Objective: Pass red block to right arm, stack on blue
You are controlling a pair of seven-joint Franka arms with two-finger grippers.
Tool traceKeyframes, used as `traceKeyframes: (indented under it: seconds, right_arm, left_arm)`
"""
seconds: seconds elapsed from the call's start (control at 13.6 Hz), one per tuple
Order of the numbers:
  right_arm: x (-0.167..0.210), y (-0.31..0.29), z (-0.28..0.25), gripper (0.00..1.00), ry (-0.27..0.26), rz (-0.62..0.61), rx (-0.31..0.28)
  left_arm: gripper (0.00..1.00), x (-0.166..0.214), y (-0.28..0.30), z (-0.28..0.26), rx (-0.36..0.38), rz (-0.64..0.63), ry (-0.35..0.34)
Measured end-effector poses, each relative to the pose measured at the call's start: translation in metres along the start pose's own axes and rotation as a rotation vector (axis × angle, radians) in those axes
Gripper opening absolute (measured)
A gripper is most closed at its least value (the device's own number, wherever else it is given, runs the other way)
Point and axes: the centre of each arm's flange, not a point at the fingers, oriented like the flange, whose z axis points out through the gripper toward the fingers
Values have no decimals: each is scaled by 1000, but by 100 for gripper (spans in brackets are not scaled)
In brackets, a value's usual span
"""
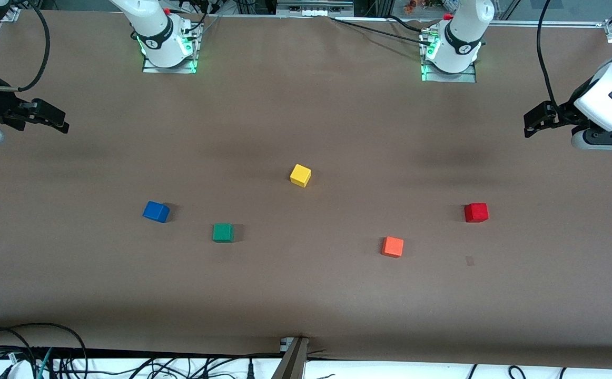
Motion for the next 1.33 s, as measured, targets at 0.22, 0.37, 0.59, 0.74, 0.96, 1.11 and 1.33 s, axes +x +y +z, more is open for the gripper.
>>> traceKeyframes:
  seconds: [0.22,0.37,0.59,0.74,0.96,1.11,1.33]
  right_arm:
    - [0,0,0,100,0,0,0]
    - [0,0,0,100,0,0,0]
    - [0,0,0,100,0,0,0]
    - [0,0,0,100,0,0,0]
    - [0,0,0,100,0,0,0]
    - [0,0,0,100,0,0,0]
    - [0,0,0,100,0,0,0]
  left_arm:
    - [100,0,0,0,0,0,0]
    - [100,0,-1,0,0,-2,0]
    - [100,0,-4,1,0,-8,-1]
    - [100,0,-5,1,0,-10,-2]
    - [100,0,-6,2,0,-30,-4]
    - [100,0,-6,3,0,-52,-6]
    - [100,0,-6,4,0,-61,-9]
